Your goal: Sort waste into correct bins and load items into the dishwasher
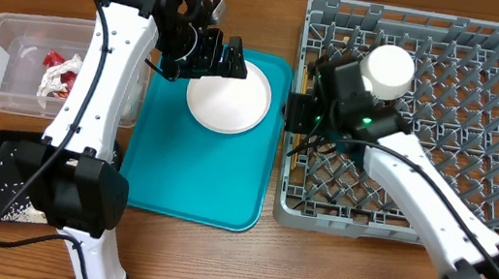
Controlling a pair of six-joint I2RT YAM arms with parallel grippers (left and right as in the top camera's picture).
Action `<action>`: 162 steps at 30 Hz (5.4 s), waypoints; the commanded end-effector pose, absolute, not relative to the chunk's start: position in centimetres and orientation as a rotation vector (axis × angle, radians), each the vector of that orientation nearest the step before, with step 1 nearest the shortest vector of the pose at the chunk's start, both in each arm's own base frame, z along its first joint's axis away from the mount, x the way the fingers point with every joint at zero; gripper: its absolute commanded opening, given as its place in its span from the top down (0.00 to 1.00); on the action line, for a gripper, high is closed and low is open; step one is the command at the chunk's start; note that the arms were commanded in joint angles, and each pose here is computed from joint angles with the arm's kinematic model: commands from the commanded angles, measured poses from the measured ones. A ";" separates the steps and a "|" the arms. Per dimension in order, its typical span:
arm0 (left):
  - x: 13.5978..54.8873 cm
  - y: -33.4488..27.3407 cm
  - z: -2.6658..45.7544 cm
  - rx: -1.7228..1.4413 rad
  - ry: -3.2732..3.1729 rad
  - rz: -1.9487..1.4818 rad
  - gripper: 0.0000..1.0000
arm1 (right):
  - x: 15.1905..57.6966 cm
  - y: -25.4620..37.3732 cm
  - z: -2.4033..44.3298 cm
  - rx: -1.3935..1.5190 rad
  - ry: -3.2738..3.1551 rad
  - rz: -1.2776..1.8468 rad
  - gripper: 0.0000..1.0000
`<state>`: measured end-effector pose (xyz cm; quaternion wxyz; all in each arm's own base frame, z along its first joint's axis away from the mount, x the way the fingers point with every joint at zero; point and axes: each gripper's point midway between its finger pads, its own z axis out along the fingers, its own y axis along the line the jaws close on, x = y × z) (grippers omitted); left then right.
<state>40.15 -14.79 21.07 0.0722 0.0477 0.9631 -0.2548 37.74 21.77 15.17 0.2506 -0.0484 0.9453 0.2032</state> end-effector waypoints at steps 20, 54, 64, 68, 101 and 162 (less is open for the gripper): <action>40.8 -14.6 23.0 0.200 2.810 -0.713 0.00 | 29.2 28.3 19.1 -0.423 2.645 0.986 0.05; 41.9 -10.2 18.1 0.023 2.905 -0.405 0.00 | 28.2 30.6 6.8 -0.006 2.749 0.492 0.87; 42.1 -9.3 13.4 -0.027 2.934 -0.329 0.00 | 27.0 29.9 6.1 0.029 2.817 0.464 0.89; 42.2 -9.0 13.1 -0.031 2.933 -0.302 0.00 | 26.9 29.6 5.9 0.113 2.830 0.460 0.89; 42.5 -8.3 5.6 -0.104 2.893 -0.248 0.00 | 28.0 30.9 5.6 0.112 2.785 0.514 0.84; 37.1 -7.5 22.1 -0.137 2.809 -0.261 0.96 | 33.8 21.6 22.9 0.103 2.522 0.976 0.64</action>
